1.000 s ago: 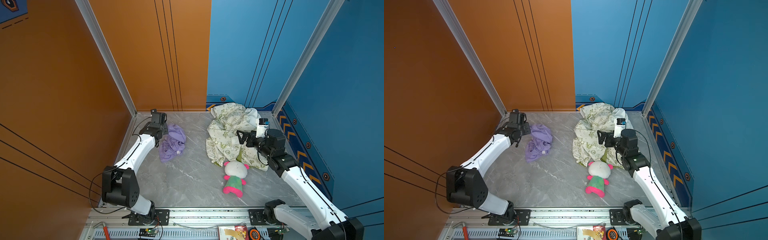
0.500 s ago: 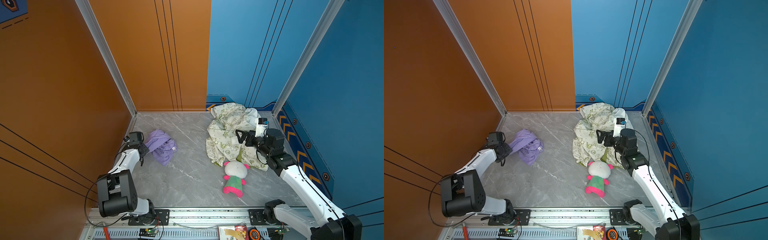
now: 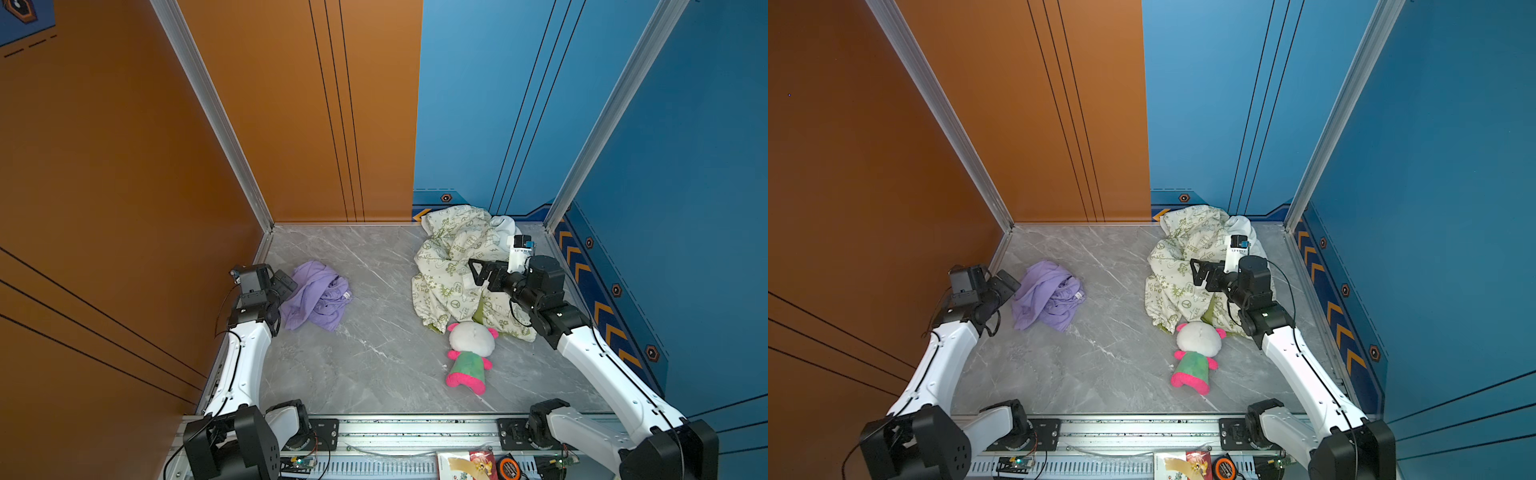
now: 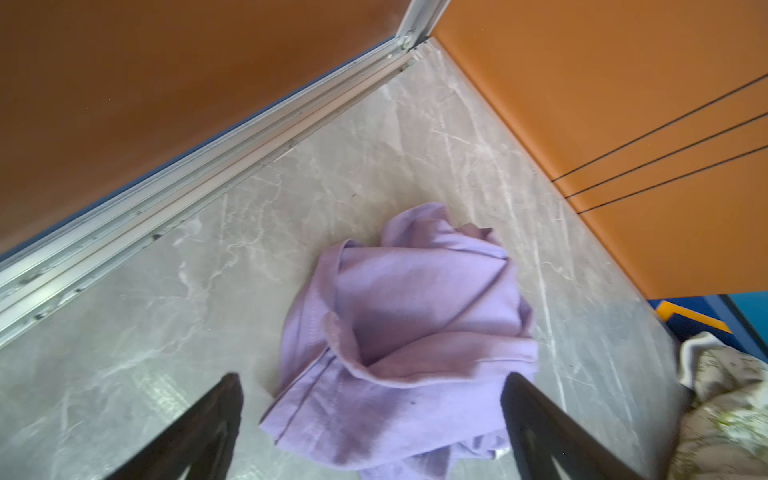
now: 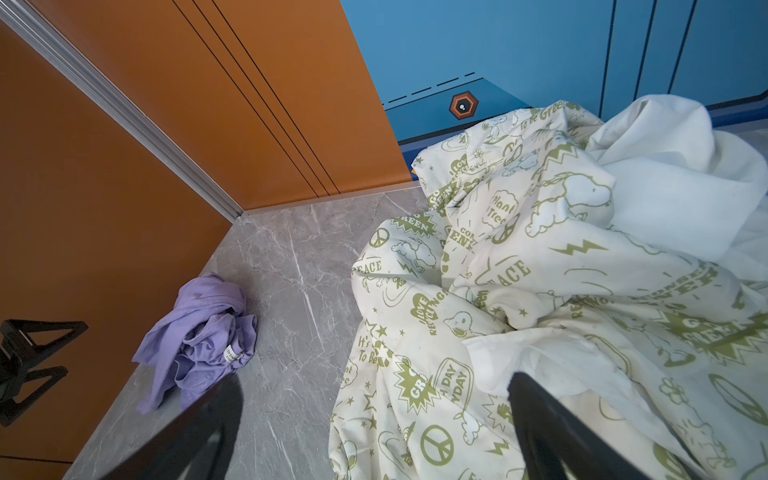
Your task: Pick out a specific cloth from the pile
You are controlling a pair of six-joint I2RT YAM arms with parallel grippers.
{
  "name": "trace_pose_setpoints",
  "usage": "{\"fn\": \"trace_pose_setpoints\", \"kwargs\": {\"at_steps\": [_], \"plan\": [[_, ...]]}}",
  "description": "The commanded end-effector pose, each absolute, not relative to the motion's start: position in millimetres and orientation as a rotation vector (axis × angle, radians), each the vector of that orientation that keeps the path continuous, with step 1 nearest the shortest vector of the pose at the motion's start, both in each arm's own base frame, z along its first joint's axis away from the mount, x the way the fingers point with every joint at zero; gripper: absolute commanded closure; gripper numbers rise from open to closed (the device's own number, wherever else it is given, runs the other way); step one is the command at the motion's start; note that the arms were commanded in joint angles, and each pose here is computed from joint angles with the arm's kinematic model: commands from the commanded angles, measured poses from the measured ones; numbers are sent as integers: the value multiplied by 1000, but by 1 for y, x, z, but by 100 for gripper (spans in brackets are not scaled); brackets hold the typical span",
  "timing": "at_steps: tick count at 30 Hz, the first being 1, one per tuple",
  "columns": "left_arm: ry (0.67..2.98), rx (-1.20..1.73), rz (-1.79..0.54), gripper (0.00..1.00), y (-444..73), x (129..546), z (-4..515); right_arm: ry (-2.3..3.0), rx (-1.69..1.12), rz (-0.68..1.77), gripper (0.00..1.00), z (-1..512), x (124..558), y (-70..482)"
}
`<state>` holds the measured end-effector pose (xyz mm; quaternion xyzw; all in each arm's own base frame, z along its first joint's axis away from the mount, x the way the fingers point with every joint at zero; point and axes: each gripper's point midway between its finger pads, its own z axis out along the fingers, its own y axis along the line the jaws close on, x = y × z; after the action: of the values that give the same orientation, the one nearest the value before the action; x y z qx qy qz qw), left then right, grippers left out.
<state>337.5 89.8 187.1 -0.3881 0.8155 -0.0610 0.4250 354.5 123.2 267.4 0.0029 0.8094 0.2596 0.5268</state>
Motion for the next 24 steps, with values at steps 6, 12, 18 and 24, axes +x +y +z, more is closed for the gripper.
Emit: {"fn": "trace_pose_setpoints", "kwargs": {"at_steps": [6, 12, 18, 24], "plan": [[2184, -764, -397, 2, 22, 397, 180, 1917, -4, 654, 0, 272, 354, 129], [2340, -844, -492, 2, 0, 411, 109, 1931, -16, 636, 0, 268, 352, 128], [2491, -905, -489, 2, -13, 395, 49, 1946, -15, 630, 0, 262, 355, 127], [2499, -897, -467, 2, -10, 390, 46, 1955, -15, 633, 0, 259, 358, 129]]}}
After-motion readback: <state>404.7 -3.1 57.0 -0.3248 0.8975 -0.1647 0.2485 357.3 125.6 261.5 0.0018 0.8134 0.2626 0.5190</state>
